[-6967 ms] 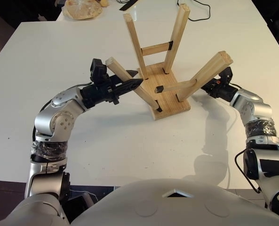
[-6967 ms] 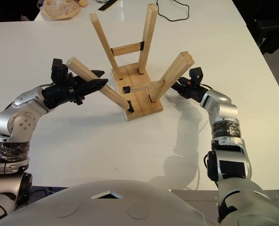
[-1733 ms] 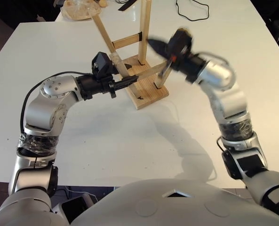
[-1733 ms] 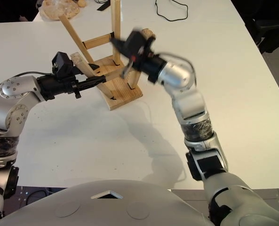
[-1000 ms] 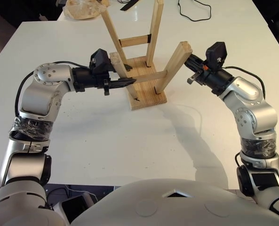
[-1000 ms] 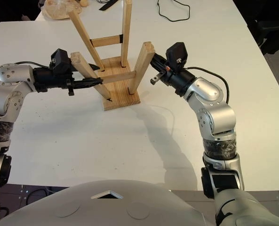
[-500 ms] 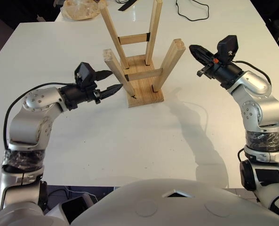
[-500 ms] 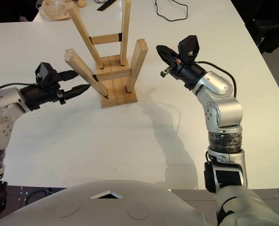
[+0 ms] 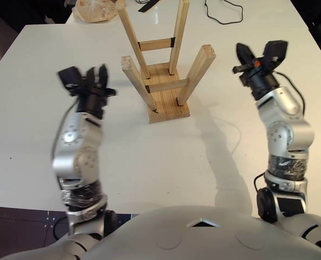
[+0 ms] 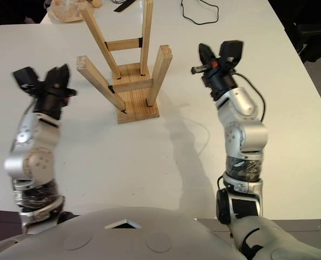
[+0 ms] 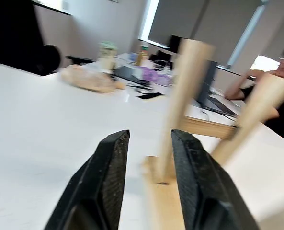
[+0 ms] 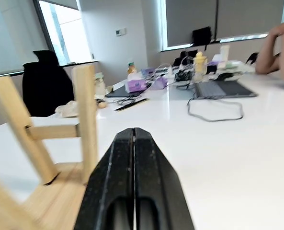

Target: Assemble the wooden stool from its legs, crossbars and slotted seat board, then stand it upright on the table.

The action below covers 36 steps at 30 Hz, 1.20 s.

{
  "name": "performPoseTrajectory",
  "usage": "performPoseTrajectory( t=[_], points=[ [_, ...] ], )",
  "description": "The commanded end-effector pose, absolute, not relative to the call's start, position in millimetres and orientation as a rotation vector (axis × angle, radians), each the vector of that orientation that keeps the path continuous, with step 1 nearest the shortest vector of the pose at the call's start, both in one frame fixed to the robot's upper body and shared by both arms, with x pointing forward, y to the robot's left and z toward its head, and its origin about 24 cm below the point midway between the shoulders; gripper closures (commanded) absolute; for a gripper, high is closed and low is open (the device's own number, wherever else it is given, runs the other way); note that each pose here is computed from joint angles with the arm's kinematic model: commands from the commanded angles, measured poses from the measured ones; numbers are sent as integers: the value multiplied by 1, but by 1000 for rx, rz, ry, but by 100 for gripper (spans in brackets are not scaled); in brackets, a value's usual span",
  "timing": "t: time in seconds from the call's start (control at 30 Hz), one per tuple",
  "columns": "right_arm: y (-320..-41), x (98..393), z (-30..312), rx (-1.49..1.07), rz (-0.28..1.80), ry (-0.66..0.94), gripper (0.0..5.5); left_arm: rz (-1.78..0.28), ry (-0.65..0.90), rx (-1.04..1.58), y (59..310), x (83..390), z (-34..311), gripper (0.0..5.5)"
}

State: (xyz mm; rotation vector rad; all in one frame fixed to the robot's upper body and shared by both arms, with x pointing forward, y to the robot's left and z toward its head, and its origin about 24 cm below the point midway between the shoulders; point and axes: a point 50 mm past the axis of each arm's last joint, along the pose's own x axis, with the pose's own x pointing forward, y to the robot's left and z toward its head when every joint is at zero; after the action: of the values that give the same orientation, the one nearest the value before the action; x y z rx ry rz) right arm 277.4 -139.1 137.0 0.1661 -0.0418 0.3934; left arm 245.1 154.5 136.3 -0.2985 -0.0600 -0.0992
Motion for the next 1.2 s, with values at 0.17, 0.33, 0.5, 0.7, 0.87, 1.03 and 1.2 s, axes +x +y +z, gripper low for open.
performPoseTrajectory(
  t=[0.17,0.33,0.5,0.7,0.87,1.03,1.2],
  points=[
    [-78,253,117,110,549,112,550,-121,51,-199,127,242,111,530],
    [-150,277,135,62,331,27,550,157,8,-128,193,243,114,548],
    [-191,316,196,328,315,-154,550,89,-91,-313,230,264,154,548],
    [-128,273,268,272,1095,-388,550,-527,-328,-572,183,257,252,548],
    [-116,282,247,180,1081,-300,550,-675,-234,-569,150,251,257,548],
    [-109,295,240,182,1010,-277,550,-637,-122,-574,150,260,242,548],
    [-104,299,223,165,1000,-218,550,-631,-82,-568,151,263,235,548]
  ],
)
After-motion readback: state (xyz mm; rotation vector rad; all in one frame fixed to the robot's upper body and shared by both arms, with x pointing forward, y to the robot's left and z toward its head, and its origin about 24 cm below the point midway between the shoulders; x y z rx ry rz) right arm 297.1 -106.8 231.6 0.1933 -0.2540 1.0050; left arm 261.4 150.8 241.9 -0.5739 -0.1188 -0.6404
